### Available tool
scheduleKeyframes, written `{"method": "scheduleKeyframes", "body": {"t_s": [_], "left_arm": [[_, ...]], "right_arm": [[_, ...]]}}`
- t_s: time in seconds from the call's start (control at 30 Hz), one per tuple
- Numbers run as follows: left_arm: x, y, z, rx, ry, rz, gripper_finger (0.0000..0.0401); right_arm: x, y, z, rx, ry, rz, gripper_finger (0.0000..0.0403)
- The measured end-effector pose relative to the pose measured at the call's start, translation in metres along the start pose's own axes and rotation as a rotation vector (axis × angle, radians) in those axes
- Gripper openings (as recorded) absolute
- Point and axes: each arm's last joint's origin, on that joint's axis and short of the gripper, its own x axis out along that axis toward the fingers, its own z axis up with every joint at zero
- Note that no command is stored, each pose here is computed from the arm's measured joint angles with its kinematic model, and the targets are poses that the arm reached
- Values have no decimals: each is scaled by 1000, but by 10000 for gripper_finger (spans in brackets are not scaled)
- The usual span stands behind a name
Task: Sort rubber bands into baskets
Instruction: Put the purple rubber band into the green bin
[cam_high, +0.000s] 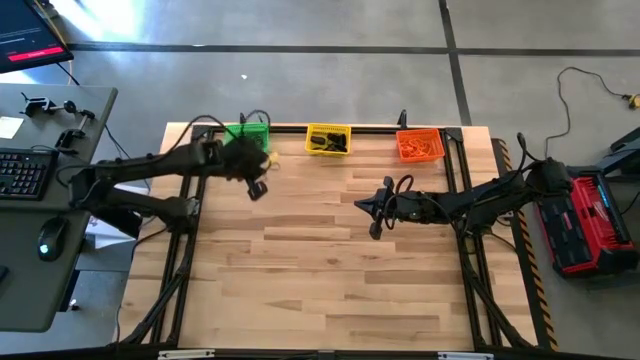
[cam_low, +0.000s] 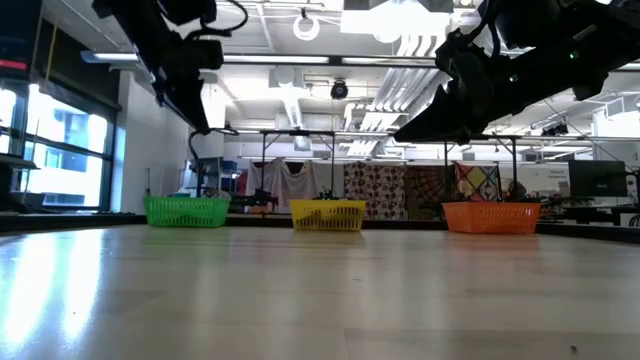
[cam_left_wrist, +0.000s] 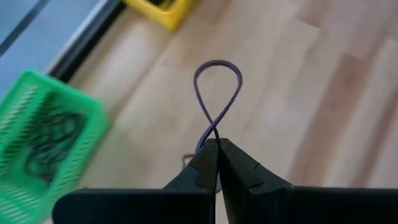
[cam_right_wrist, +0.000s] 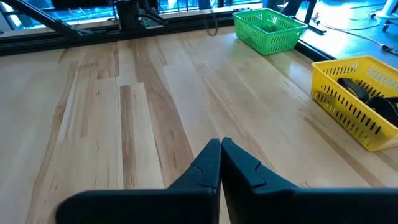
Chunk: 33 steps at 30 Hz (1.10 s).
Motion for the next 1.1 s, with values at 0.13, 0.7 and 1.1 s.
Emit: {"method": "scheduleKeyframes", "body": {"t_s": [0.13,0.7,1.1], "left_arm": [[4,25,2,-46,6,61,0],[4,88,-7,-161,41,181,0],[2,113,-15,-227,54,227,0]], "right_arm": [[0,0,0,0,0,0,0],[0,0,0,7,0,0,0],[0,0,0,7,0,0,0]]}}
